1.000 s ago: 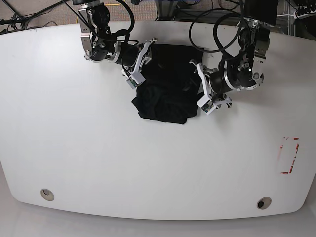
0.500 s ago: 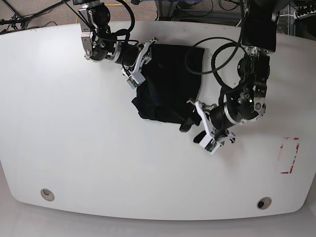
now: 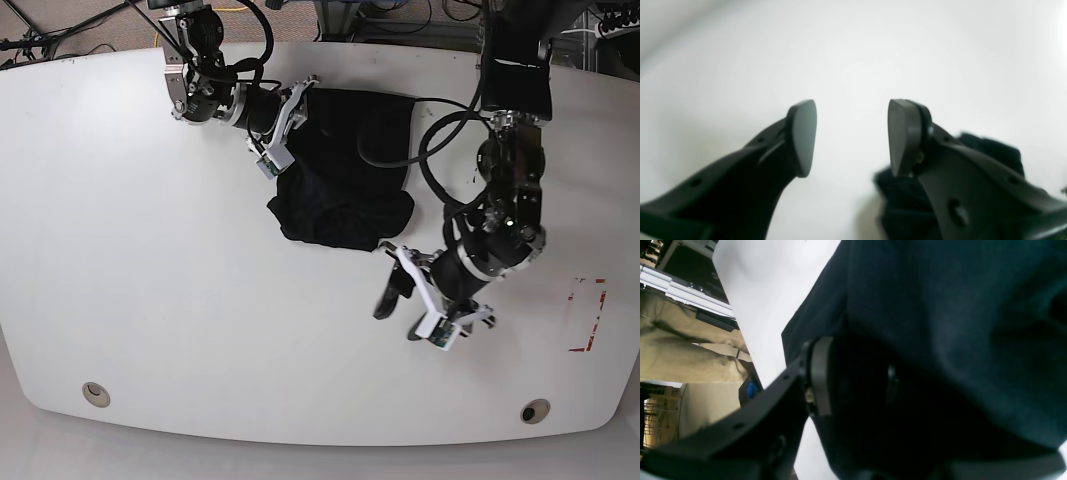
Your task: Fold the T-shirt properly
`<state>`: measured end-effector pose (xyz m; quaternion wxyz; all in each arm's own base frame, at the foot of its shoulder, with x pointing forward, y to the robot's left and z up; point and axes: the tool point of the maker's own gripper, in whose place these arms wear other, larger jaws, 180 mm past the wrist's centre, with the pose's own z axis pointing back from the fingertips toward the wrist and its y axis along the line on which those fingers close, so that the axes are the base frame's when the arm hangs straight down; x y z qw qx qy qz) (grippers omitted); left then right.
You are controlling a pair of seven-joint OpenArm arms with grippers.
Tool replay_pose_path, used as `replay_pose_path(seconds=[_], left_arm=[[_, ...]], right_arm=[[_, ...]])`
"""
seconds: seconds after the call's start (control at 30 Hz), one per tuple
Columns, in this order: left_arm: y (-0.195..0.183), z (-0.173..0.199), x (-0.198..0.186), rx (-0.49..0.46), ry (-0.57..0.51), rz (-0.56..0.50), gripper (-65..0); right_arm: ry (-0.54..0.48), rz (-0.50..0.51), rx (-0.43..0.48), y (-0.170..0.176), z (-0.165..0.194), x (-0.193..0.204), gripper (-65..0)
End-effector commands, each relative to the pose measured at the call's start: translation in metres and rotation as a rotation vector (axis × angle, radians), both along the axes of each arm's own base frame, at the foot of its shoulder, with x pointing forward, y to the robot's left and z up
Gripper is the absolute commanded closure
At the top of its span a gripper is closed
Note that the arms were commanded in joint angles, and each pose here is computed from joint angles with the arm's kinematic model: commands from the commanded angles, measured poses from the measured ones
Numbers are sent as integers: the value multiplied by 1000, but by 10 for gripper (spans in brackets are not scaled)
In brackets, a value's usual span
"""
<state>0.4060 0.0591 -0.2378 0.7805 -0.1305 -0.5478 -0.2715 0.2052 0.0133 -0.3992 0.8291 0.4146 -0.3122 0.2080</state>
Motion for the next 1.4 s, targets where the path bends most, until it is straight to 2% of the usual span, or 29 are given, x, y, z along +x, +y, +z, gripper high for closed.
replay_pose_path(seconds=[0.0, 0.1, 0.33, 0.77, 0.97, 1.03, 1.37], left_arm=[[6, 21, -12, 21, -75, -12, -310], [12, 14, -32, 86, -69, -45, -310], [11, -42, -89, 274, 94, -199, -308], [1, -111, -137, 286, 309, -288, -307], [13, -131, -115, 341, 352, -254, -307], [6, -131, -105, 327, 346, -248, -307], [-27, -99, -55, 254, 199, -229, -307]], right_arm=[[25, 28, -68, -6, -11, -7, -189], [25, 28, -68, -6, -11, -7, -189], [20, 28, -68, -6, -10, -5, -189], [20, 28, -68, -6, -10, -5, -189], [21, 29, -68, -5, -10, -6, -189], [22, 29, -68, -5, -11, -6, -189], [23, 28, -67, -5, -11, -7, -189]])
